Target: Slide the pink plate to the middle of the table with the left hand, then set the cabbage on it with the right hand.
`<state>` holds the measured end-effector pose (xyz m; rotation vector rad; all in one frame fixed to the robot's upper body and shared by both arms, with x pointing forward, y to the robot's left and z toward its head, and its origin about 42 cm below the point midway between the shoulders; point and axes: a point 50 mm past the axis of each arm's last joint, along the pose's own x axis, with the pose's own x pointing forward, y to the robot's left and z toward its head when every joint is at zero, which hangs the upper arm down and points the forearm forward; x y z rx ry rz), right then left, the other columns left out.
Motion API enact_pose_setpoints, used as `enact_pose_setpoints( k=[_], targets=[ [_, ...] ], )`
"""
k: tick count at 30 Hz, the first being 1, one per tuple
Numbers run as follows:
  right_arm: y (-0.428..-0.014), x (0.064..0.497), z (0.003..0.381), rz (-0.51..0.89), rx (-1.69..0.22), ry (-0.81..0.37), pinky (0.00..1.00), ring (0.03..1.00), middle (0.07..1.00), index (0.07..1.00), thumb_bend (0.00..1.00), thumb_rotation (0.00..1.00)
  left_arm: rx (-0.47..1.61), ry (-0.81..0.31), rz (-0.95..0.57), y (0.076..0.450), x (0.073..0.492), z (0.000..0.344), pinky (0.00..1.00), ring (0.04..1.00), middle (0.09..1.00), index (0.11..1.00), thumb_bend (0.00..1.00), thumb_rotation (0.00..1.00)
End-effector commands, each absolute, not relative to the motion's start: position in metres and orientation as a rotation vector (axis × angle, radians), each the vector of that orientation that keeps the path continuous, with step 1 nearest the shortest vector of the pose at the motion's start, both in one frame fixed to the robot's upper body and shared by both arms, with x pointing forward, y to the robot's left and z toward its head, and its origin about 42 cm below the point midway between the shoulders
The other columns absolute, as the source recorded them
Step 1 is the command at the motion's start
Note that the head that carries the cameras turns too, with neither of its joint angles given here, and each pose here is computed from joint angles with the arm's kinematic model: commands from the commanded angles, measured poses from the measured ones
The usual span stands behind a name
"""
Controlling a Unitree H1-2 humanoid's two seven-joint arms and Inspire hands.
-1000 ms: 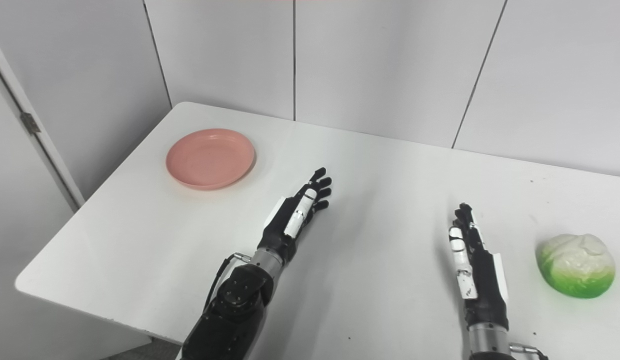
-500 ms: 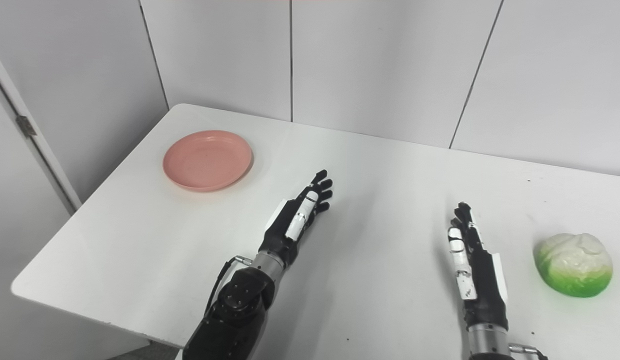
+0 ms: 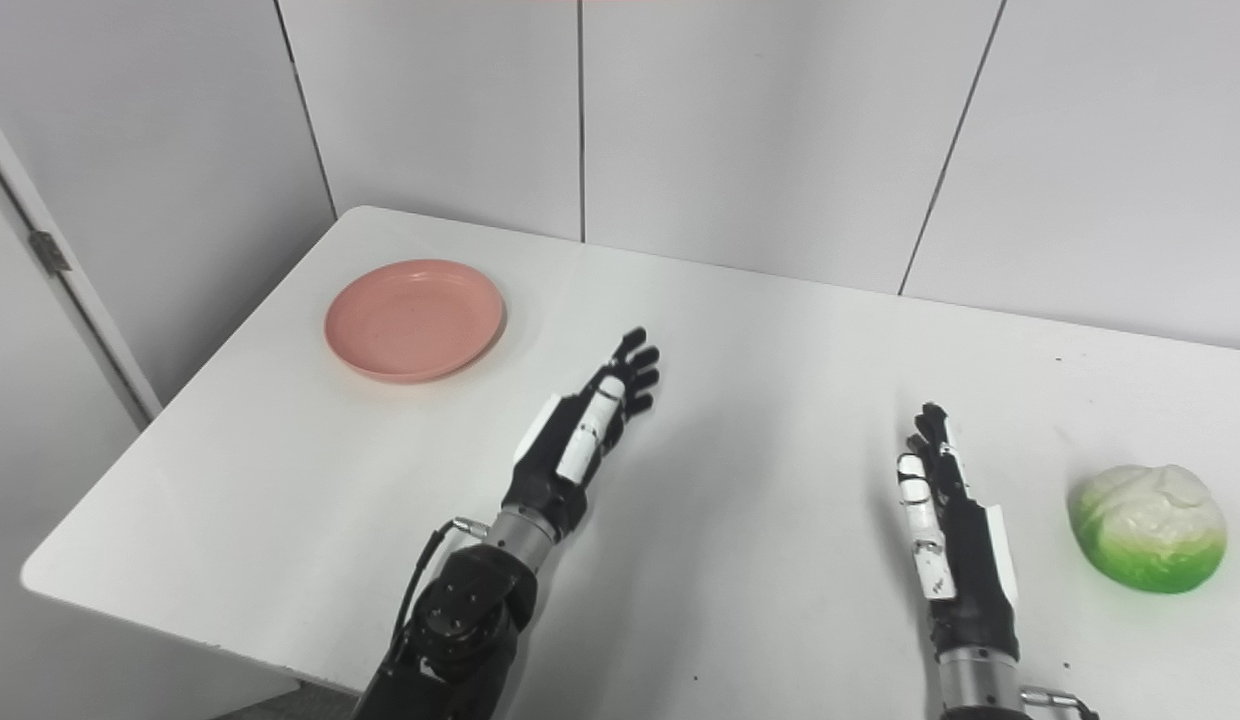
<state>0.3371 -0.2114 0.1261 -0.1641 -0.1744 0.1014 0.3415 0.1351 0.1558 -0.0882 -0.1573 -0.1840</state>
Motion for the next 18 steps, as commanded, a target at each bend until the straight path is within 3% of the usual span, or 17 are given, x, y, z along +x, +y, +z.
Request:
enact_pose_setpoints(
  k=[1, 18],
  targets=[
    [-0.22, 0.331, 0.114, 0.087, -0.171, -0.141, 0.94, 0.948, 0.963, 0.968, 0.15, 1.0, -0.082, -0.261, -0.183, 0.13, 0.35, 0.191, 0.94, 0.948, 0.955, 0.952, 0.48, 1.0],
    [-0.22, 0.332, 0.115, 0.093, -0.161, -0.148, 0.96, 0.959, 0.971, 0.976, 0.14, 1.0, -0.151, -0.47, -0.051, 0.165, 0.373, 0.269, 0.95, 0.948, 0.958, 0.945, 0.45, 1.0]
  ],
)
